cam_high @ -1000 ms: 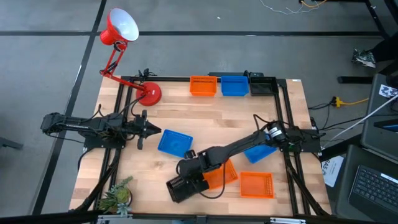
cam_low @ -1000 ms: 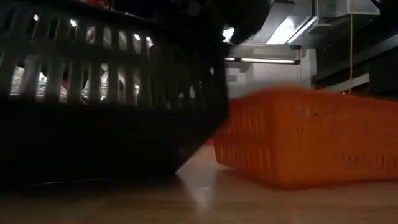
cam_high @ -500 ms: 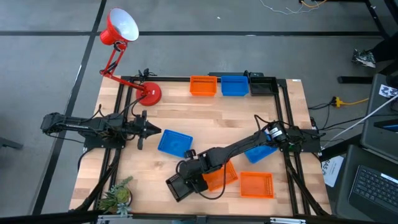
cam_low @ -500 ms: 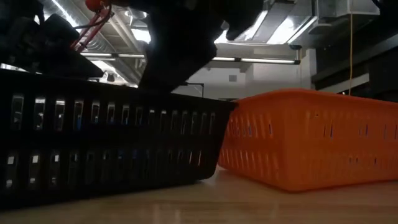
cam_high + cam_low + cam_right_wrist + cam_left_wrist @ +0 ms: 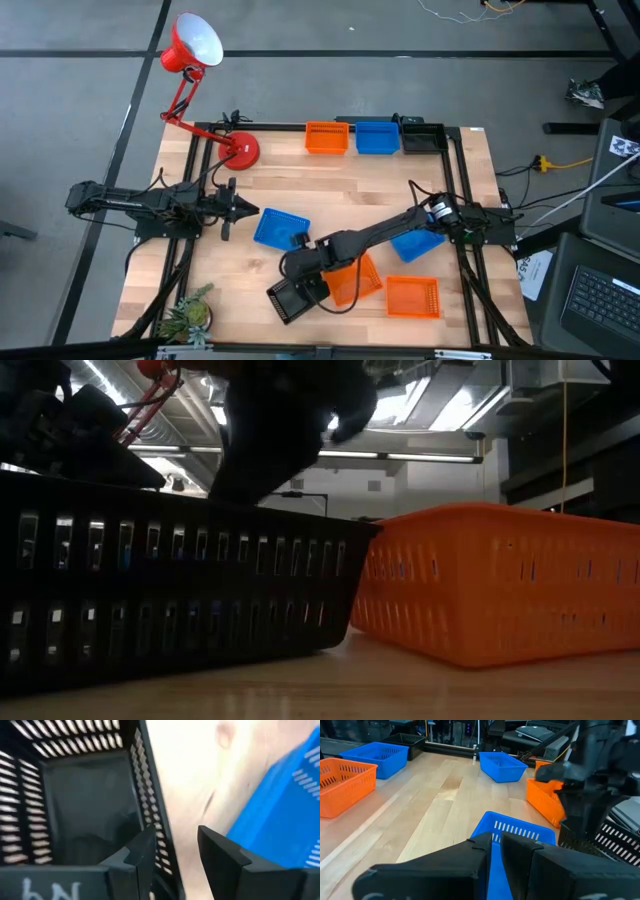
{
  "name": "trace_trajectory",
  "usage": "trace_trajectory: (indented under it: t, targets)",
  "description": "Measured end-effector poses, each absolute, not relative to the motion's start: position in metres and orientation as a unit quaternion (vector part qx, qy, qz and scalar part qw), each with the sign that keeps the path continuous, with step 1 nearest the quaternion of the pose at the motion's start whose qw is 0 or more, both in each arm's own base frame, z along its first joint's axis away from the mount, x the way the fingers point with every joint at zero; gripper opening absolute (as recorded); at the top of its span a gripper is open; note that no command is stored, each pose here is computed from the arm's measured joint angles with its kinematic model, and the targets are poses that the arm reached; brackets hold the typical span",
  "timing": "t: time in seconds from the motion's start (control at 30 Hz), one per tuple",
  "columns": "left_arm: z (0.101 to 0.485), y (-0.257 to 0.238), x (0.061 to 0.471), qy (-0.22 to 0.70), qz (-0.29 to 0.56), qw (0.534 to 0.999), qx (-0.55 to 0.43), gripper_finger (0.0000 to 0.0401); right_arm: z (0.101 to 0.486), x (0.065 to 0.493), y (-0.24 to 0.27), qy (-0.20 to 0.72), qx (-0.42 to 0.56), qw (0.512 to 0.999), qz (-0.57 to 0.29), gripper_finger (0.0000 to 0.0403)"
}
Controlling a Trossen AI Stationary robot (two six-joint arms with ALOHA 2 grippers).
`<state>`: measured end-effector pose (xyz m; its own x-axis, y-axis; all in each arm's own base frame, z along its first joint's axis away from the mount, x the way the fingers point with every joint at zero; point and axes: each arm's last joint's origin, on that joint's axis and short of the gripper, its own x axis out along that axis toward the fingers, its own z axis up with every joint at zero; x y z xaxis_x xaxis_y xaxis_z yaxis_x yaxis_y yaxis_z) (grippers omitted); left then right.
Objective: Stack baskets by color
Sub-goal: Stack the bottom black bin on the top black bins
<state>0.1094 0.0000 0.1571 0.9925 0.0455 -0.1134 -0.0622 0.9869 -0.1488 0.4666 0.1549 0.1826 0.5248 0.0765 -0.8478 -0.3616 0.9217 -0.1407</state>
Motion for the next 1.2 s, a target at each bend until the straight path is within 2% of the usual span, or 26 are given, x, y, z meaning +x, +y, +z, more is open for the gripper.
trace_trajectory:
  t: [0.43,0.53,0.67,0.77,0.87,1.0,1.2]
  targets:
    - [0.154,0.000,0.109,0.070,0.028,0.994,-0.076,0.0031,0.164,0.463,0.151,0.508,-0.124,0.844,0.116,0.0143]
    - [0.154,0.000,0.109,0.070,0.028,0.994,-0.076,0.0031,0.163,0.463,0.151,0.511,-0.116,0.844,0.111,0.0113]
    - [0.154,0.000,0.109,0.070,0.028,0.994,-0.075,0.0031,0.164,0.464,0.152,0.506,-0.116,0.847,0.113,0.0026]
    - [0.154,0.000,0.109,0.070,0.028,0.994,-0.075,0.0031,0.172,0.465,0.153,0.497,-0.127,0.851,0.117,0.0010]
    - [0.154,0.000,0.109,0.070,0.028,0.994,-0.075,0.0031,0.189,0.462,0.152,0.503,-0.143,0.844,0.119,0.0007]
    - [0.154,0.000,0.109,0.069,0.028,0.994,-0.075,0.0031,0.232,0.450,0.144,0.526,-0.171,0.829,0.085,0.0004]
    - [0.155,0.000,0.109,0.067,0.028,0.995,-0.075,0.0031,0.320,0.409,0.103,0.576,-0.250,0.774,-0.078,0.0003]
